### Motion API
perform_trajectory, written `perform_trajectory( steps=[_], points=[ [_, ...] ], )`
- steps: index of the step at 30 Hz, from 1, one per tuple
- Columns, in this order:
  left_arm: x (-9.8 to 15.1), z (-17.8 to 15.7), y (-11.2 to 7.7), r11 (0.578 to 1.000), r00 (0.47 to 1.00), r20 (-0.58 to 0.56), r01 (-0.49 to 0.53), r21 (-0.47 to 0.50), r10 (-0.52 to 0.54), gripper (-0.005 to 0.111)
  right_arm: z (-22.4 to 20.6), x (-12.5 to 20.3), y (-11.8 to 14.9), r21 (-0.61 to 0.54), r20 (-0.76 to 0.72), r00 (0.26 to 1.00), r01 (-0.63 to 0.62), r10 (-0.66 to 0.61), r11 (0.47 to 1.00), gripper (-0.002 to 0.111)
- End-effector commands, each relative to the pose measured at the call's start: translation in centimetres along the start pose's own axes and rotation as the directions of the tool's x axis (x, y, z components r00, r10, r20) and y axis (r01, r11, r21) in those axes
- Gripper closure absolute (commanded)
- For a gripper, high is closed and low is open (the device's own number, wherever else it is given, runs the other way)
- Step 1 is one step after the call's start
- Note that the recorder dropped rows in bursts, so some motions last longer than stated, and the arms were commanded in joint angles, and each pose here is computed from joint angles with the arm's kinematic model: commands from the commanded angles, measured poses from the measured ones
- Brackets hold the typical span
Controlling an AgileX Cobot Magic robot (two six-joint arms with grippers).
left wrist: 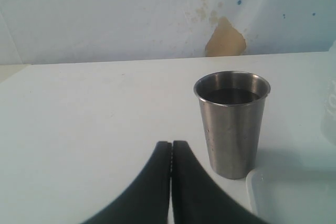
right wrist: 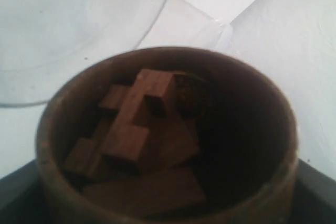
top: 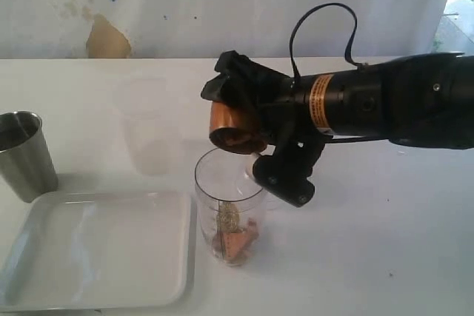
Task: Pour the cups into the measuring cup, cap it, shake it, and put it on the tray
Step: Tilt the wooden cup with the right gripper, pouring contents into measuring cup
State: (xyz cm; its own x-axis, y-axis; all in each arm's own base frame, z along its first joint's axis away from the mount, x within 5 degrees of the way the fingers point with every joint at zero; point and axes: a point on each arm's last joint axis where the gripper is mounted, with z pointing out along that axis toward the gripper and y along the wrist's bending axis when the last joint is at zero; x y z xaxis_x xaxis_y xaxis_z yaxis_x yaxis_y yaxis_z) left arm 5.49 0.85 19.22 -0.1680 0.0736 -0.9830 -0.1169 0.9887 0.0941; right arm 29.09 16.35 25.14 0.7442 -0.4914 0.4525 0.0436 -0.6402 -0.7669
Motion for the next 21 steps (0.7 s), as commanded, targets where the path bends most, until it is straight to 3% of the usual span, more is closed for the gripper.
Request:
perform_trajectory(
  steps=[1,8,21],
  points=[
    [0.1,0.0,0.0,1.0,1.0,0.008,0.006,0.003,-0.006,0.106,-0.2,0.1,-0.5,-0.008,-0.024,0.998,0.061,-0.061,0.998,0.108],
    [0.1,0.0,0.0,1.0,1.0,0.008,0.006,0.003,-0.006,0.106,-0.3,0.1,-0.7,0.003,-0.022,0.989,0.149,-0.149,0.989,0.108],
    [0.1,0.0,0.0,1.0,1.0,0.008,0.006,0.003,-0.006,0.106,-0.3,0.0,-1.7,0.029,-0.023,0.986,0.165,-0.165,0.986,0.108]
  ],
)
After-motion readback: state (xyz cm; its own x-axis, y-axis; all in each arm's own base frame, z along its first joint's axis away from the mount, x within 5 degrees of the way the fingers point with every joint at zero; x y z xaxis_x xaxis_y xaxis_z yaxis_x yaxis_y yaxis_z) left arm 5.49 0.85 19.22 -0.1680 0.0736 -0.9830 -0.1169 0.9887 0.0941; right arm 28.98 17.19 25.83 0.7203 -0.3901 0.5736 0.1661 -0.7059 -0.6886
